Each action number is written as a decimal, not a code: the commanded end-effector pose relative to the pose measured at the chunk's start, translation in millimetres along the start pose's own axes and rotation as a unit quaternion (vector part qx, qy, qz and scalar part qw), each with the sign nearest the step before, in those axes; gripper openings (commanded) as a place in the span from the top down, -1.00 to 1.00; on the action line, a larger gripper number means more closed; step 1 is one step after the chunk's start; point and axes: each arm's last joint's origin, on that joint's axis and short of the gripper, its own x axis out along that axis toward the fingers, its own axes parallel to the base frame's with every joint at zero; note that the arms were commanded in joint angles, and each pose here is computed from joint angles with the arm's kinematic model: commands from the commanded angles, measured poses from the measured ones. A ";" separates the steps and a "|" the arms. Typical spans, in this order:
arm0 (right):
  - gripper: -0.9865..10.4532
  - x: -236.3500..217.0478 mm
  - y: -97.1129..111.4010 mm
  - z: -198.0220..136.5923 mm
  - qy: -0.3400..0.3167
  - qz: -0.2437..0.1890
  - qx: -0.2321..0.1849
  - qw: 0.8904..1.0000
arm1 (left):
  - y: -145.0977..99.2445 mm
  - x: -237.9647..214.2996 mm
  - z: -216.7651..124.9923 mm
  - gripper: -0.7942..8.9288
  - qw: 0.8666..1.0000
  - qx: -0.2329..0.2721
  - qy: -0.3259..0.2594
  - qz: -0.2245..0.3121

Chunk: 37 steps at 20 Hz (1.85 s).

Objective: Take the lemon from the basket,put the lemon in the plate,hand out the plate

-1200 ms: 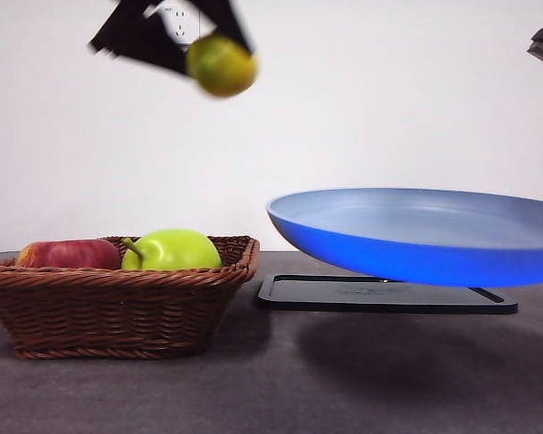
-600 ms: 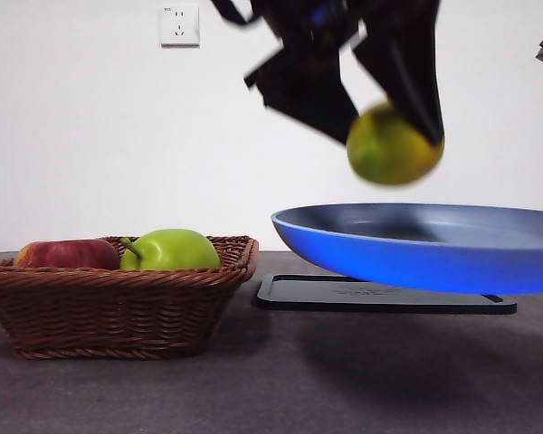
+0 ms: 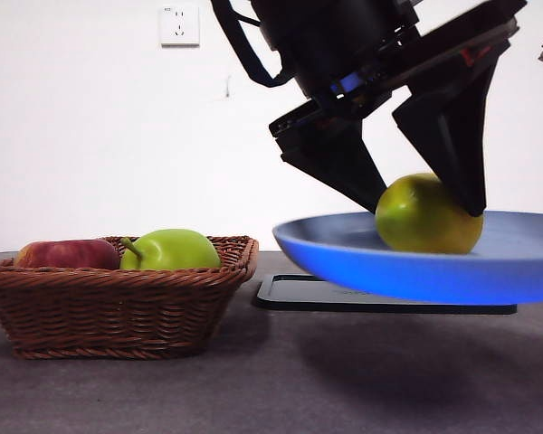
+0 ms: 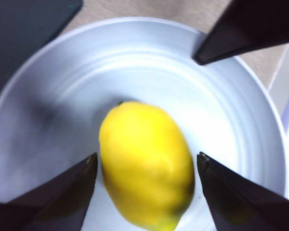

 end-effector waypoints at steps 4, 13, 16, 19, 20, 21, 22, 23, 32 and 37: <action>0.82 -0.2 1.6 3.5 -0.002 0.006 0.013 1.000 | 0.3 -19.0 2.5 0.08 1.000 -0.013 0.002 0.001; 0.82 17.3 -5.9 52.8 -0.010 -0.003 0.039 0.999 | 11.9 -148.1 -6.7 0.09 0.995 -0.029 -0.089 0.018; 0.82 25.9 -3.3 91.1 -0.029 -0.001 0.034 0.999 | 10.0 -189.0 -18.2 0.09 0.991 -0.031 -0.129 0.017; 0.82 41.1 -3.4 133.3 -0.041 0.001 0.040 0.998 | 8.0 -217.9 -29.2 0.09 0.986 -0.036 -0.161 0.015; 0.82 47.2 -4.0 144.9 -0.040 0.000 0.042 0.998 | 7.7 -223.2 -31.9 0.09 0.985 -0.039 -0.166 0.015; 0.82 55.0 -4.9 158.3 -0.039 -0.001 0.043 0.998 | 7.4 -227.5 -34.4 0.09 0.985 -0.039 -0.168 0.015; 0.82 62.1 -6.3 168.3 -0.038 -0.002 0.043 0.998 | 7.5 -229.9 -36.3 0.09 0.985 -0.040 -0.168 0.019; 0.82 70.7 -8.3 178.4 -0.037 -0.002 0.044 0.998 | 8.0 -230.7 -37.4 0.09 0.985 -0.041 -0.166 0.028; 0.82 123.7 -38.8 199.3 -0.014 -0.013 0.090 0.996 | 9.5 -230.2 -38.2 0.09 0.984 -0.048 -0.162 0.052; 0.41 123.2 -40.0 200.9 -0.020 -0.010 0.072 0.997 | 9.7 -228.9 -37.6 0.09 0.984 -0.049 -0.160 0.054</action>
